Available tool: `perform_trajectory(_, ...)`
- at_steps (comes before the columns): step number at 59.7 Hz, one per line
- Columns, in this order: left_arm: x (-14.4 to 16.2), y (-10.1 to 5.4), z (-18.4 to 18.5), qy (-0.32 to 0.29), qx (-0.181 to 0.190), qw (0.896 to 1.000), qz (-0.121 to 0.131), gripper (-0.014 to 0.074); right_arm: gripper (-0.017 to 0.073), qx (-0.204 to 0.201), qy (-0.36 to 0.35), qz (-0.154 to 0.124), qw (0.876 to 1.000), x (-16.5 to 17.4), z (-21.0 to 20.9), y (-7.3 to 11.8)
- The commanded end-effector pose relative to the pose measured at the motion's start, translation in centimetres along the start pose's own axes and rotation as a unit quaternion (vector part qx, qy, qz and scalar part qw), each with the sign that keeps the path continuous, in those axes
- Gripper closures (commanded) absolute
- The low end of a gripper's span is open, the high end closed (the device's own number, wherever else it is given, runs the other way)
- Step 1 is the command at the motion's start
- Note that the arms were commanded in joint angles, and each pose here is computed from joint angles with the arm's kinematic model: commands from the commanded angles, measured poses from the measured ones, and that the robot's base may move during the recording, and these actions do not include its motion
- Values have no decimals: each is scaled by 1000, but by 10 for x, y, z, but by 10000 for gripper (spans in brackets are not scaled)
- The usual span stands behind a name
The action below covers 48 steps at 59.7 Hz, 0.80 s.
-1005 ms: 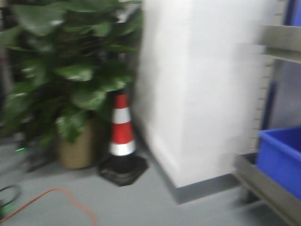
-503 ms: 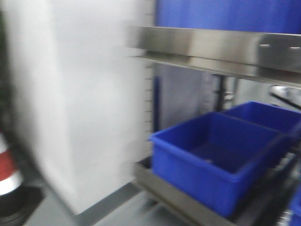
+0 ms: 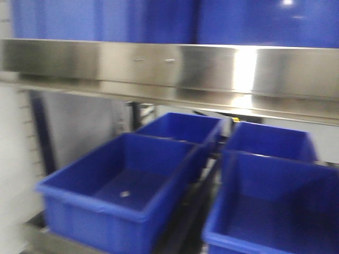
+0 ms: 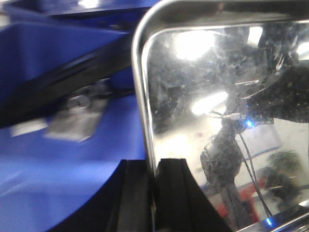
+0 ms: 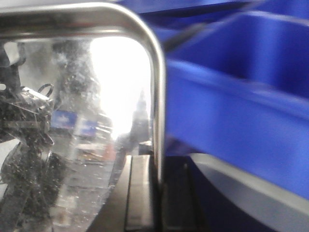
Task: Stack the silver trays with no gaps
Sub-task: 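Turn and drive the base to the other shelf rack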
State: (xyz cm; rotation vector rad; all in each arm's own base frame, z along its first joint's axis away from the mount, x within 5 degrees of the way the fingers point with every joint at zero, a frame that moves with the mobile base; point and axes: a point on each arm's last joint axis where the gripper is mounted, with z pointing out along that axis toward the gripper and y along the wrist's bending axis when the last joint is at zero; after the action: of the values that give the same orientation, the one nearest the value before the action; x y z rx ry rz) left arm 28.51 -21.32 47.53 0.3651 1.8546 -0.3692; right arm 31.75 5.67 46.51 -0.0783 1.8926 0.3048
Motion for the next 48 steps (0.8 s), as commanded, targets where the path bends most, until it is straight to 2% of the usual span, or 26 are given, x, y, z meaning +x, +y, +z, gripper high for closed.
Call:
perform_trajectory(1,-6,-11,-4,-31,34,999,-9,612,639,-21,-34,13,999,-9,-5,9)
perform_trajectory(48,-6,-11,-4,-31,34,999,-9,612,639,-21,-34,13,999,-9,-5,9)
